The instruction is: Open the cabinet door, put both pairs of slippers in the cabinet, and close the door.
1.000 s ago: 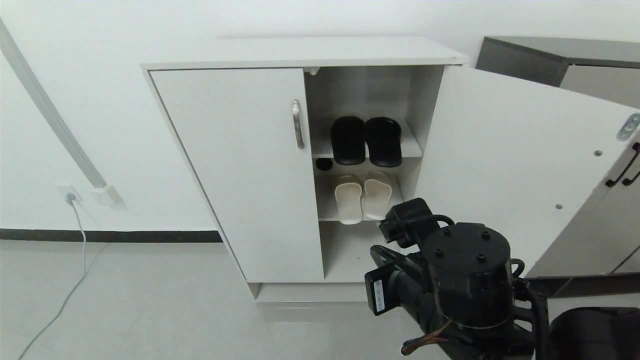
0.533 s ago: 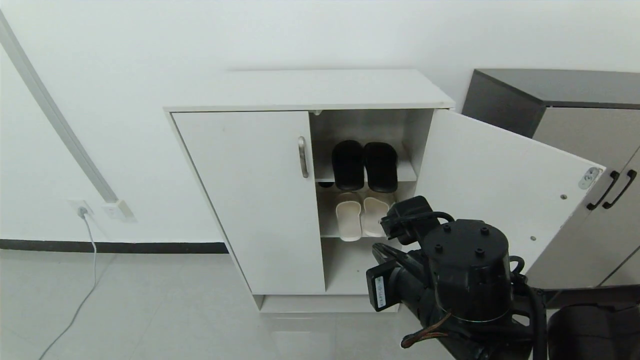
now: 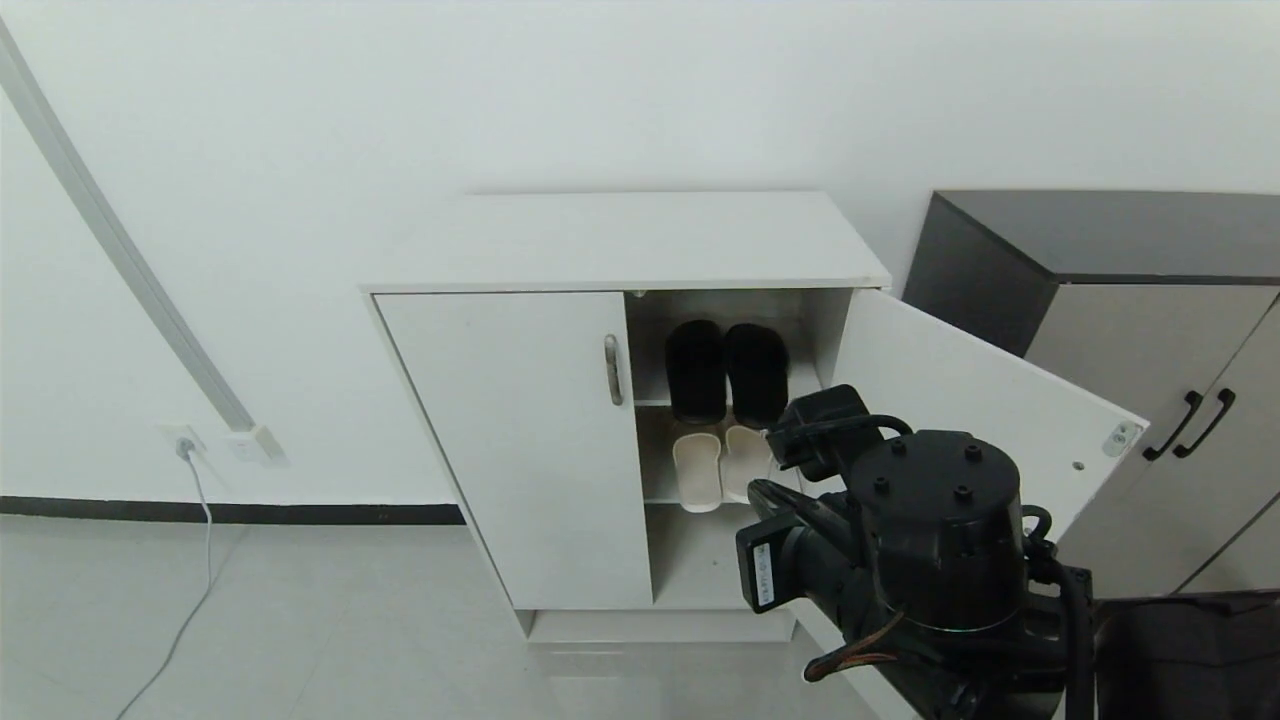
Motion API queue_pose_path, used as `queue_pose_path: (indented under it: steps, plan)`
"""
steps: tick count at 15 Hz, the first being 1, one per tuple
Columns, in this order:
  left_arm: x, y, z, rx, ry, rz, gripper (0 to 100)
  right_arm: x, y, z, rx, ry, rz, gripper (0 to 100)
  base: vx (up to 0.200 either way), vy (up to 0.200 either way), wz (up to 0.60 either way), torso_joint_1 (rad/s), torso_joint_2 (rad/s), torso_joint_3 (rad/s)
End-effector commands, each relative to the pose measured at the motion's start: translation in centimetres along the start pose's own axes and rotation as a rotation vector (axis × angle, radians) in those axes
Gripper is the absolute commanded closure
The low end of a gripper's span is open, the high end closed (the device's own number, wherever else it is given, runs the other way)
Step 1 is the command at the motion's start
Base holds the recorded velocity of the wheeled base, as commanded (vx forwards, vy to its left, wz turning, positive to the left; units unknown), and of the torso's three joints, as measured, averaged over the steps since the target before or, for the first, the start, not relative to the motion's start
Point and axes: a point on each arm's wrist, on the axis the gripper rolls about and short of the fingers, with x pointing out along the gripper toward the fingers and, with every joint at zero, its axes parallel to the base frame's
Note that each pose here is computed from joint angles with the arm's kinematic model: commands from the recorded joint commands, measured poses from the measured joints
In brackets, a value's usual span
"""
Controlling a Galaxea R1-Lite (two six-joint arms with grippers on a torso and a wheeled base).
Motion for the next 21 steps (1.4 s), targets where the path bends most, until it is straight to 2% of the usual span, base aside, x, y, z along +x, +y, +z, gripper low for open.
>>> queue_pose_path:
  steps: [1,13,21]
  plan:
    - [0.0,0.0,0.0,0.0,0.0,0.001,100,-0.05,-0.02,0.05,0.001,-0.001,0.0,100,0.0,0.0,0.0,0.198,-0.51,-0.315]
    - [0.0,0.0,0.0,0.0,0.0,0.001,100,0.01,-0.02,-0.25,-0.005,0.008,-0.001,100,0.0,0.0,0.0,0.24,-0.56,-0.322]
    - [0.0,0.0,0.0,0.0,0.0,0.001,100,-0.05,-0.13,-0.31,-0.016,0.009,-0.003,100,0.0,0.0,0.0,0.186,-0.4,-0.219]
